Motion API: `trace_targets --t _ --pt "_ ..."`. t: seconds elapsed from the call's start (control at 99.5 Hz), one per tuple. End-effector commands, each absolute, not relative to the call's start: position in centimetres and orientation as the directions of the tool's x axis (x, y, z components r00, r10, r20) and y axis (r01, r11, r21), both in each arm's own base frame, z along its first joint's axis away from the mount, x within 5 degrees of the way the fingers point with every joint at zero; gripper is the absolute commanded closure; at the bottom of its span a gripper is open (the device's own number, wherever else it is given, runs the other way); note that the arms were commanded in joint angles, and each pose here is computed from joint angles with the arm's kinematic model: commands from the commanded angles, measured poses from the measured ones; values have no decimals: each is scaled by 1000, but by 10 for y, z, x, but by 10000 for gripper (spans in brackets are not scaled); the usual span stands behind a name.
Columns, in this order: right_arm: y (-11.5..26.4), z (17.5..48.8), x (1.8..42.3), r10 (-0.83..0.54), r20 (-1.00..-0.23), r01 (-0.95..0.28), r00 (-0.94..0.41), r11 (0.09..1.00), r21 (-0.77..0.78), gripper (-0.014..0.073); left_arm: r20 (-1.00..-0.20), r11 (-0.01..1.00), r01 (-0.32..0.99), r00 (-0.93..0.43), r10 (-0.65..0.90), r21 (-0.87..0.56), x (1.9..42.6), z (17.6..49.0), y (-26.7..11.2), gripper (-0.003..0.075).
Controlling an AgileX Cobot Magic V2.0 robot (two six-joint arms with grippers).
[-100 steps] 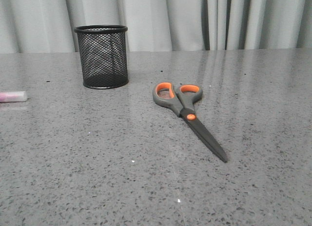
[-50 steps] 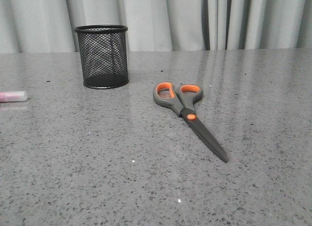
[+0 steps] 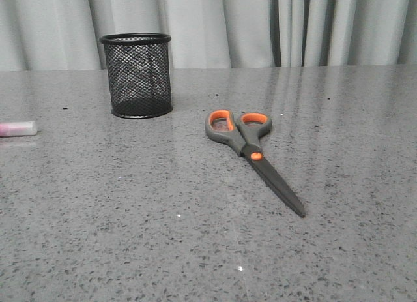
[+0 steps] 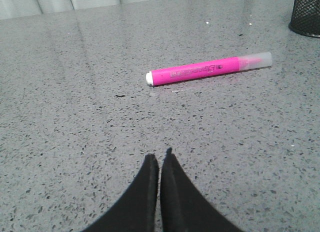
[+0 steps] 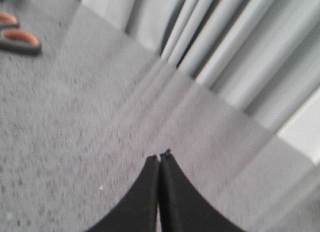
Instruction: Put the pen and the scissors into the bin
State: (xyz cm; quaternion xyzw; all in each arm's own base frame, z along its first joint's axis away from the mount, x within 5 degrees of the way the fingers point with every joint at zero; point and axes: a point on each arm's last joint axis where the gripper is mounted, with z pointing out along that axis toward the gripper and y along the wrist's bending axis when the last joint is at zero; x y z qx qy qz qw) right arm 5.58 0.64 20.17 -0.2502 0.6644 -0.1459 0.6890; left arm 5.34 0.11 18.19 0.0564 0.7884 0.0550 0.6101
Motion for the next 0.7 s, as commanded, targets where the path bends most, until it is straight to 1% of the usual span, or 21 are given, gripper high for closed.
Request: trace_targets --t 0.0,0.04,0.1,0.151,0.211,0.241,0.291,0.362,0.432,0.492,0.593,0.693 --pt "12 208 53 -527 -822 -118 214 822 -557 643 -966 990 13 -220 138 139 53 173 1 739" --pt "14 211 53 -474 -848 -129 238 850 -511 643 -966 990 13 -220 138 139 53 173 1 739" --pt "15 215 52 -323 -909 -161 262 914 -371 643 -966 990 13 -220 138 139 53 173 1 739" --pt "15 218 51 -217 -938 -182 271 945 -272 643 -966 990 13 -220 138 139 53 173 1 739" --pt "14 218 51 -103 -963 -200 250 967 -156 643 -966 990 13 -220 138 139 53 173 1 739" --pt "13 218 51 -15 -973 -212 231 975 -65 643 -966 990 13 -220 138 139 53 173 1 739" --pt "12 215 52 77 -982 -218 172 975 38 643 -966 990 13 -220 138 139 53 173 1 739" --pt "11 209 53 185 -979 -219 84 962 163 643 -959 984 10 -222 176 178 53 173 2 739" --pt "11 206 54 272 -962 -220 34 941 259 643 -944 969 4 -224 241 247 53 173 4 739" --pt "11 208 54 321 -946 -222 35 926 306 643 -935 960 2 -225 275 282 53 173 5 739" --pt "9 212 53 417 -907 -230 65 890 393 643 -935 960 2 -225 275 282 53 173 5 739" --pt "9 214 53 429 -900 -232 84 886 400 643 -935 960 2 -225 275 282 53 173 5 739"
